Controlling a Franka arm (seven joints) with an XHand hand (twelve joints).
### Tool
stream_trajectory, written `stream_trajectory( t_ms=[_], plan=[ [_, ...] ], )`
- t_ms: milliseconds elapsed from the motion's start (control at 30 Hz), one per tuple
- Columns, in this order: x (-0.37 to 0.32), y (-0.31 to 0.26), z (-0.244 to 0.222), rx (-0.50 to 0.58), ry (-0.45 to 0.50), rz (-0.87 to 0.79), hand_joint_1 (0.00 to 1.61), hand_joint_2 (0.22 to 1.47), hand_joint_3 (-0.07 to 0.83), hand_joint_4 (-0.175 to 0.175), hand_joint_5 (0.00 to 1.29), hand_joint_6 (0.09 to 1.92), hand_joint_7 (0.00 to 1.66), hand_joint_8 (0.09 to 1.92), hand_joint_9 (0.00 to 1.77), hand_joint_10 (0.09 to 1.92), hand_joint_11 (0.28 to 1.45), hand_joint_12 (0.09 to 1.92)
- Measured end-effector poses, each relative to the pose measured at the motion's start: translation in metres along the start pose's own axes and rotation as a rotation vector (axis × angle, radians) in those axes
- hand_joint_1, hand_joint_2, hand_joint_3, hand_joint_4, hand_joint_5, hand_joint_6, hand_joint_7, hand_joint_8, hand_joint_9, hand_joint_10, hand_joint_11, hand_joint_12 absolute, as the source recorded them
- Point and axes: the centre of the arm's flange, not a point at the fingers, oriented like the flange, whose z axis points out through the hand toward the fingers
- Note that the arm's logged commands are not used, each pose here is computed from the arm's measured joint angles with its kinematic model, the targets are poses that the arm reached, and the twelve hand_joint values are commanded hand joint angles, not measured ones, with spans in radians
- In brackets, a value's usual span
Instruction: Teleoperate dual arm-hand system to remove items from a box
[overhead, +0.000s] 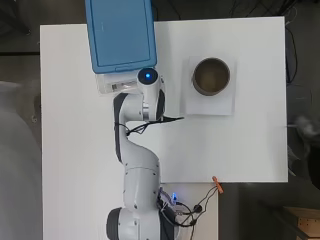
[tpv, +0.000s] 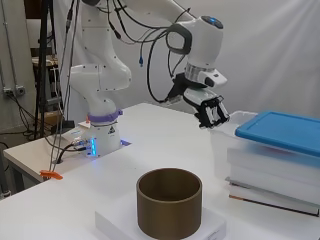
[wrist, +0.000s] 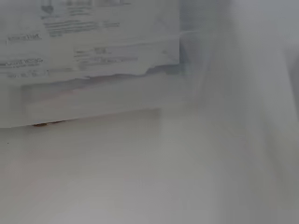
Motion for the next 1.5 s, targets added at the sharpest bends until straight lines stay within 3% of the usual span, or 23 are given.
stream_trajectory(
  t_ms=[100,233,500,667,933,1200,1500],
  plan=[
    [-0.009,-0.018,-0.027,-0.041,0.026,0.012,0.95,1.19,0.001,0.175,0.84,1.22,1.29,1.92,1.46,1.92,0.93,1.68],
    [-0.004,-0.022,-0.047,-0.014,0.114,0.011,0.96,1.18,-0.001,0.175,0.85,1.2,1.27,1.92,1.45,1.92,0.94,1.69],
    [0.038,-0.005,-0.067,-0.084,0.032,-0.209,0.96,1.18,-0.001,0.175,0.85,1.18,1.24,1.92,1.42,1.92,0.91,1.7],
    [0.029,-0.005,-0.123,-0.17,0.069,-0.126,0.96,1.17,-0.001,0.175,0.86,1.17,1.22,1.92,1.41,1.92,0.89,1.7],
    [0.09,0.049,-0.018,-0.04,-0.048,-0.144,0.96,1.18,0.001,0.175,0.86,1.18,1.19,1.91,1.38,1.9,0.84,1.67],
    [0.1,0.034,-0.032,-0.039,-0.016,-0.21,0.95,1.18,0.001,0.175,0.85,1.2,1.17,1.92,1.36,1.9,0.84,1.68],
    [0.097,-0.015,-0.058,-0.053,0.034,-0.301,0.94,1.19,0.001,0.175,0.83,1.21,1.25,1.92,1.44,1.92,0.99,1.76]
  ],
)
